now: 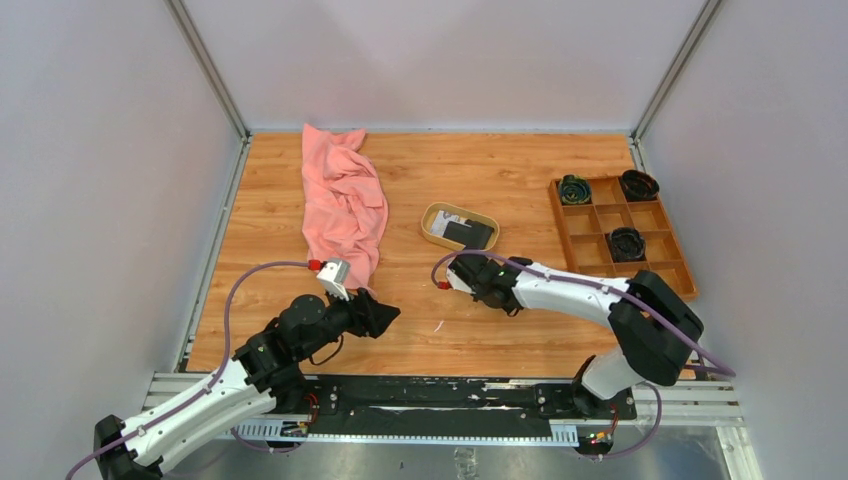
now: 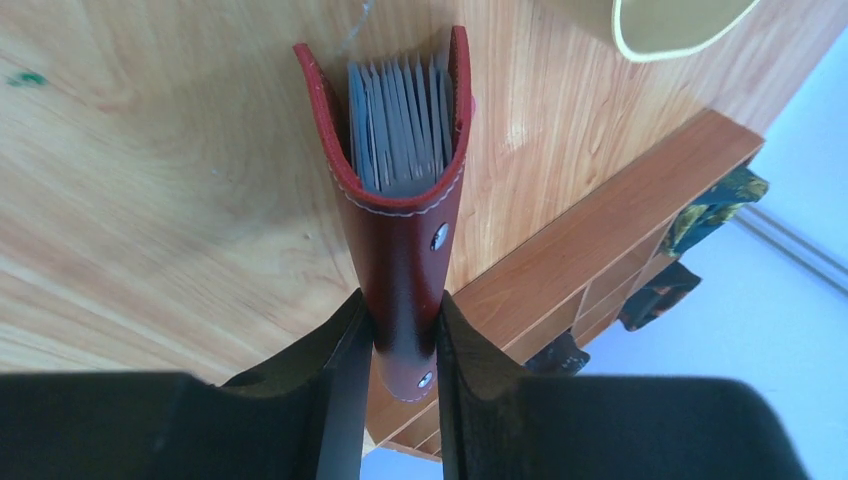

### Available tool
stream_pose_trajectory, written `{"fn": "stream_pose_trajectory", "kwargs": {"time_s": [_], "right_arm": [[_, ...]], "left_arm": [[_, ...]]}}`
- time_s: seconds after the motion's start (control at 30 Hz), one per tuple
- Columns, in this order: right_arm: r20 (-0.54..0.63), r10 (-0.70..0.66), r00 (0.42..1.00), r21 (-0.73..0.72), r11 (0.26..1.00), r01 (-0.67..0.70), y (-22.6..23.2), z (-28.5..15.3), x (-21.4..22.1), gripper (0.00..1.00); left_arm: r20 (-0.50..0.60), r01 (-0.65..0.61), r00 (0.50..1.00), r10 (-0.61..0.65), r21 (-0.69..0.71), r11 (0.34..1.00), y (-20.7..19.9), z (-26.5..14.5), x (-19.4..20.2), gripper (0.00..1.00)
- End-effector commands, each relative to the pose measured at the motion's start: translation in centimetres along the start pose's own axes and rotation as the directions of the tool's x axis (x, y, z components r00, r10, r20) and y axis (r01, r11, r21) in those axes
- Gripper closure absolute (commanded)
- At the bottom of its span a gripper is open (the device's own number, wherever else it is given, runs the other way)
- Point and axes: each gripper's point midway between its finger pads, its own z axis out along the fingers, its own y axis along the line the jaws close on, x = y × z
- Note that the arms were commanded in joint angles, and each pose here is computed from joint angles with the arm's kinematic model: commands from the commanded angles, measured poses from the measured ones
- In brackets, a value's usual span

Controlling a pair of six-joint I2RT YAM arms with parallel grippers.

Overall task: Put the credit cards into the card holder
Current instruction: Turn over the card holder at the center of the board.

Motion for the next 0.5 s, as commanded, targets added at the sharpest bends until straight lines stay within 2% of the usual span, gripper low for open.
{"fn": "stream_pose_trajectory", "kwargs": {"time_s": [0.0,0.1,0.37,0.47], "right_arm": [[0.031,-0.067,0.997,0.103,0.993,0.064,0.0,-0.5,-1.9,0.95],[0.077,-0.116,0.99,-0.008,0.993,0.117,3.2,-0.7,-2.6,0.74],[0.167,-0.151,0.974,-0.238,0.953,0.188,8.5,-2.2,-1.5,0.34],[0.232,-0.127,0.964,-0.285,0.939,0.193,9.0,-3.4,-2.0,0.27]], "left_arm": [[0.006,-0.006,1.0,0.006,0.001,1.0,0.0,-0.1,-0.2,0.27],[0.006,0.004,1.0,-0.004,0.006,1.0,0.0,0.0,0.0,0.27],[0.004,0.004,1.0,-0.004,0.011,1.0,0.1,0.1,0.2,0.27],[0.0,0.004,1.0,-0.004,0.024,1.0,-0.2,0.3,0.3,0.27]]}}
